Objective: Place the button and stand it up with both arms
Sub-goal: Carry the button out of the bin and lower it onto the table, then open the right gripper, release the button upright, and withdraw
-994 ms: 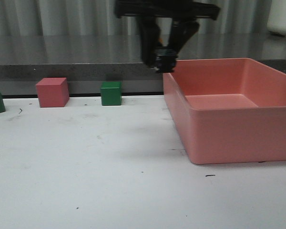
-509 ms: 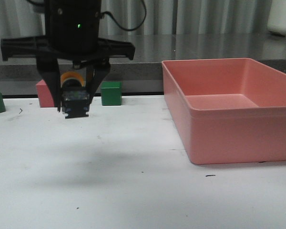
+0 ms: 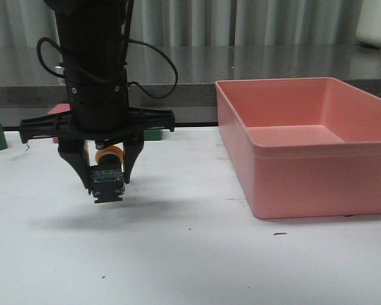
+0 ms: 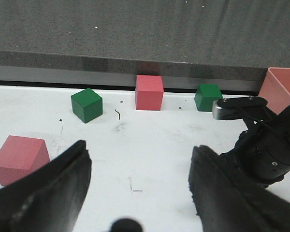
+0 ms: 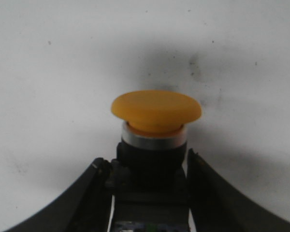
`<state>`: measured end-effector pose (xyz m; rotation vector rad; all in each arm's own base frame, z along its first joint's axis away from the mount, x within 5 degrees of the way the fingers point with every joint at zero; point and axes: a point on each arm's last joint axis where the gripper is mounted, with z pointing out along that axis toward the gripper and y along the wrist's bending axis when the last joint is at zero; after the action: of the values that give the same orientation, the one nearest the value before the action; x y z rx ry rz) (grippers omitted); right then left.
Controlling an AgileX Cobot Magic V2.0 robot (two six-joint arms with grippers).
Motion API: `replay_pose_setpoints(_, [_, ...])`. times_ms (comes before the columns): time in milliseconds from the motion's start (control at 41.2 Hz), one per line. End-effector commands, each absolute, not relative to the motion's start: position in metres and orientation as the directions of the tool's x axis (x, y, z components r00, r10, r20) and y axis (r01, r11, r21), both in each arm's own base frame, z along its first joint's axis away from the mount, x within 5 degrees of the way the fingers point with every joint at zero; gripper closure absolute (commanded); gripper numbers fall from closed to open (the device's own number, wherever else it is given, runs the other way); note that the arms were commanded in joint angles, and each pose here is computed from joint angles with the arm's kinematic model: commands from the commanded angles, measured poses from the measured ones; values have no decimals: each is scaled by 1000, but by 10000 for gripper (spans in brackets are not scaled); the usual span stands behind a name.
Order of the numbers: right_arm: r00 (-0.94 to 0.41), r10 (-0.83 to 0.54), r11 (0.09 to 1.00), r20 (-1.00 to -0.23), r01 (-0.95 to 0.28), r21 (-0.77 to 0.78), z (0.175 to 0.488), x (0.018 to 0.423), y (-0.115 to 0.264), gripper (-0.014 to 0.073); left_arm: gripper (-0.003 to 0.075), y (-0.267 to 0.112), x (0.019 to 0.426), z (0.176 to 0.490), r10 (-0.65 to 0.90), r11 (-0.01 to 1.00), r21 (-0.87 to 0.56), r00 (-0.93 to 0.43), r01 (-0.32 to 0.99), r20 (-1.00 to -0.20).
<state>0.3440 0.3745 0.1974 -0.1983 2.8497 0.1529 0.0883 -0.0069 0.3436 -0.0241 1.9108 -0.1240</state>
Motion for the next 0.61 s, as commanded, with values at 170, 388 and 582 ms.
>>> replay_pose_setpoints(170, [-921,-27,973,-388,-112,200,234,348,377,150,283,-8,91,361,-101,991,-118,-242,57,-965])
replay_pose_setpoints(388, [-913,0,959,-408,-116,260,236,350,383,81,283,-8,91,361,-101,991,-118,-242,57,-965])
replay_pose_setpoints(582, [-905,-66,963,-421,-168,209,253,348,378,84,283,-8,91,361,-101,991,-118,-242,57,-965])
